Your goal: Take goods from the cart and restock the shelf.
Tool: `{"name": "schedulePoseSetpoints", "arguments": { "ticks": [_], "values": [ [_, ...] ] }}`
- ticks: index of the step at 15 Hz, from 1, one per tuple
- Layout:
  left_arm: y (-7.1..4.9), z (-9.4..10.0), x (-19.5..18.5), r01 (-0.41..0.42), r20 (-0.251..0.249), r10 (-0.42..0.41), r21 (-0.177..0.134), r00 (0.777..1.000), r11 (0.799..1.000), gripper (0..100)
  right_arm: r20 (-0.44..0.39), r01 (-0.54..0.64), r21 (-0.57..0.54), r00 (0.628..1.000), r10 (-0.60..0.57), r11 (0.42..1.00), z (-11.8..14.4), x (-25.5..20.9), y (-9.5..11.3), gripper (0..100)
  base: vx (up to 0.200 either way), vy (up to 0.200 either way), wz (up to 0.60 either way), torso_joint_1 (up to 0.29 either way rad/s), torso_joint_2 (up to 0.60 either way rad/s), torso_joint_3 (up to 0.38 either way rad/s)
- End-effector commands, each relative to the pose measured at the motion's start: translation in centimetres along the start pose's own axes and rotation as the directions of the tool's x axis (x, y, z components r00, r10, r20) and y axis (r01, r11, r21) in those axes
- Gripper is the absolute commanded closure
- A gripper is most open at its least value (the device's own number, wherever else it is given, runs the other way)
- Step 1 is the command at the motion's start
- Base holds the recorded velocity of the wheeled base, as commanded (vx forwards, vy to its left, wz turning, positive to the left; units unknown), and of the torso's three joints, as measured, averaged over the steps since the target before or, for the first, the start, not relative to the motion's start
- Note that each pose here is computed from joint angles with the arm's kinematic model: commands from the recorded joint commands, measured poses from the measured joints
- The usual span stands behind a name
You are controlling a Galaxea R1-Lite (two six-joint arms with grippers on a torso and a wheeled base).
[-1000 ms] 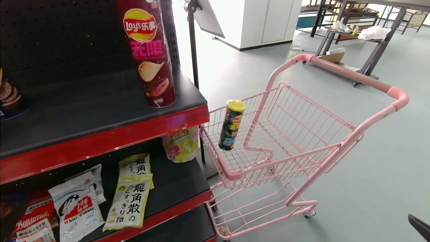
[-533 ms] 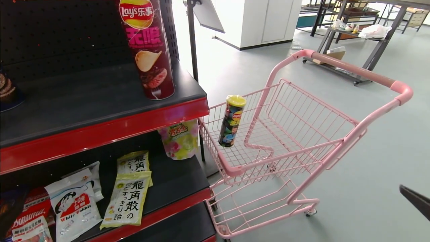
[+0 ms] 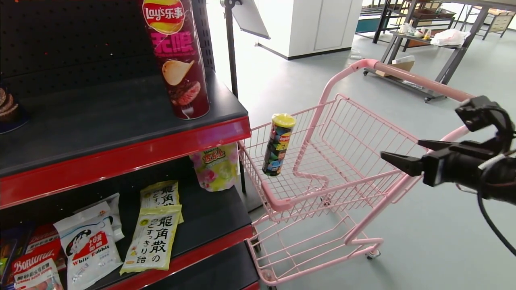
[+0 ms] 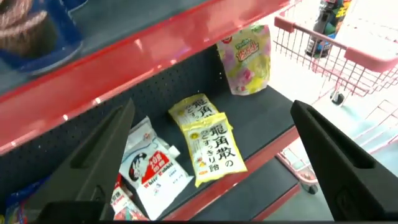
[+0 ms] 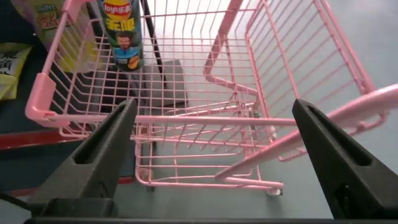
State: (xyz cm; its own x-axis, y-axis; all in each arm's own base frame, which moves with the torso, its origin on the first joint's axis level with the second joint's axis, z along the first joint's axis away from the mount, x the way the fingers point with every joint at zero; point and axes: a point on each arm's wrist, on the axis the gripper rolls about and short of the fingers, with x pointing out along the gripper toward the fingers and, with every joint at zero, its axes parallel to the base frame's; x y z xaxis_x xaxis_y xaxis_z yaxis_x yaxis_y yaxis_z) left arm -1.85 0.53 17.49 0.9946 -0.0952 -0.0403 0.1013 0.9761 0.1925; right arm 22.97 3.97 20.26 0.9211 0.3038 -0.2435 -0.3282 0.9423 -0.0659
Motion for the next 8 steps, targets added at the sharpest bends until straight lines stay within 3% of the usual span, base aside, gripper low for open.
{"name": "schedulePoseSetpoints", "arguments": {
  "ticks": [1, 4, 7, 8],
  "values": [
    [0.0, -0.9, -1.6, -0.011, 0.048, 0.011, -0.005, 0.999, 1.0, 0, -0.063, -0.105, 0.021, 0.992, 0.106, 0.994, -0.3, 7.3, 1.4, 0, 0.0, 0.0, 0.0, 0.0, 0.0, 0.0],
    [0.0, -1.1, -2.0, -0.038, 0.049, 0.038, -0.005, 0.998, 0.999, 0, -0.081, -0.16, 0.015, 0.984, 0.161, 0.987, -1.6, 11.9, 3.1, 0, 0.0, 0.0, 0.0, 0.0, 0.0, 0.0],
    [0.0, -1.9, -2.0, -0.114, -0.015, 0.114, 0.036, 0.993, 0.993, 0, -0.08, -0.189, 0.052, 0.978, 0.192, 0.981, -3.0, 15.9, 4.1, 0, 0.0, 0.0, 0.0, 0.0, 0.0, 0.0],
    [0.0, -2.0, -2.1, -0.121, -0.017, 0.122, 0.036, 0.992, 0.992, 0, -0.081, -0.196, 0.068, 0.976, 0.201, 0.978, -3.2, 16.8, 4.4, 0, 0.0, 0.0, 0.0, 0.0, 0.0, 0.0]
  ]
}}
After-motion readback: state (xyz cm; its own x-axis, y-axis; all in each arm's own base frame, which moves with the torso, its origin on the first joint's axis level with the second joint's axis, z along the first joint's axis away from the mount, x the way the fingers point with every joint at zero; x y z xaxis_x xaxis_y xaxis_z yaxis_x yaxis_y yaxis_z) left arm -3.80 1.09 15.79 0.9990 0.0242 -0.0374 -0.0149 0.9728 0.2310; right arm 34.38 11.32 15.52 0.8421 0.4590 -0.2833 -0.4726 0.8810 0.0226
